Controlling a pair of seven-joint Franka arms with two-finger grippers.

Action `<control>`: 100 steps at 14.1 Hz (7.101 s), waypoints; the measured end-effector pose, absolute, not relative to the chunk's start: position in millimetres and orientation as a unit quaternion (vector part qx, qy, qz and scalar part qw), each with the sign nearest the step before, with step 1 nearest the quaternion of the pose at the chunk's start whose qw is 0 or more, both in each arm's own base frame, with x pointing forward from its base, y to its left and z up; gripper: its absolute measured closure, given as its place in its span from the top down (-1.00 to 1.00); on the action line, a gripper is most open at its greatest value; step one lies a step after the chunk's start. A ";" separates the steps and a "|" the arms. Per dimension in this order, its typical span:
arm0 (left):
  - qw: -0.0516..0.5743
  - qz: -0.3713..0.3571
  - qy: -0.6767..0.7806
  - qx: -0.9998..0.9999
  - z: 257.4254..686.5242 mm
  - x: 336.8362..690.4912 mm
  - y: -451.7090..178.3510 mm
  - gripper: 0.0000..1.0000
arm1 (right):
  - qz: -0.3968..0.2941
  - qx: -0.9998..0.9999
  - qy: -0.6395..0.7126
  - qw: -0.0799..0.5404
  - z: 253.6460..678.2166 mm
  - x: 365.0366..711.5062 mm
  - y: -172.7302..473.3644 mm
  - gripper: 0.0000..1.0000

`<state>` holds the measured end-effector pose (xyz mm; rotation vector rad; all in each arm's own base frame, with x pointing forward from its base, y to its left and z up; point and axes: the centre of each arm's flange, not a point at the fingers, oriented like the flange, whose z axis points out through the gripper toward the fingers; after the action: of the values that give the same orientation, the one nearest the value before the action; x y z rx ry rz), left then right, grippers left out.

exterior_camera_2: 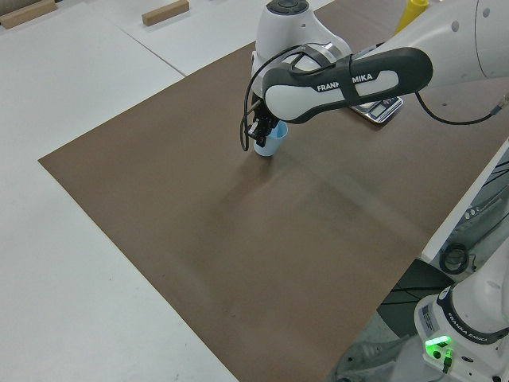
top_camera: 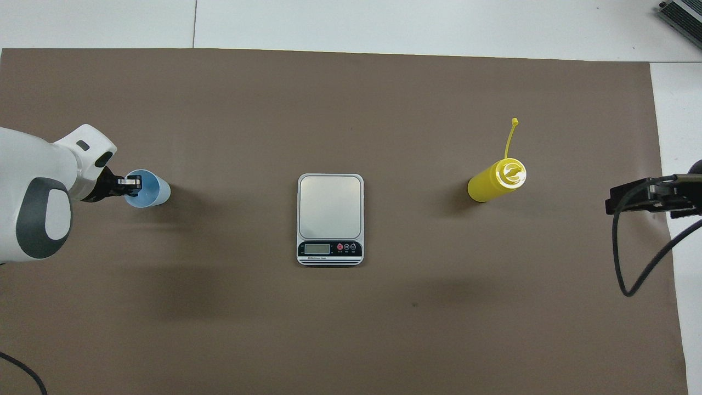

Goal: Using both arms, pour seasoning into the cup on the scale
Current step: 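Carry the blue cup with the left gripper onto the scale, then release the cup on the scale and withdraw the left gripper, then reach the right gripper down around the yellow squeeze bottle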

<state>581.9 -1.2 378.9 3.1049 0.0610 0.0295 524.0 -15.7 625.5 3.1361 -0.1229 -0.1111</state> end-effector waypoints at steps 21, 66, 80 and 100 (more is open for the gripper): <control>0.068 -0.001 0.099 0.993 425.7 515.4 -360.2 -0.94 | -0.034 0.999 -0.028 0.000 626.3 523.7 -15.6 1.00; -0.001 -0.003 -0.029 1.000 601.2 527.0 -80.7 1.00 | -0.015 0.984 -0.170 -0.039 511.6 698.7 -16.4 1.00; 0.001 -0.016 -0.043 0.999 621.6 528.0 -59.5 1.00 | -0.206 0.873 -0.405 -0.177 378.9 703.0 -48.4 1.00; 0.022 -0.007 -0.029 0.999 632.8 528.8 -39.7 1.00 | -0.342 0.775 -0.484 -0.219 314.2 638.3 -26.7 0.99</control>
<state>528.8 -39.7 632.8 3.0969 -0.0900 -0.0217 638.3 -26.7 314.2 2.8452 -1.7784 -1.2559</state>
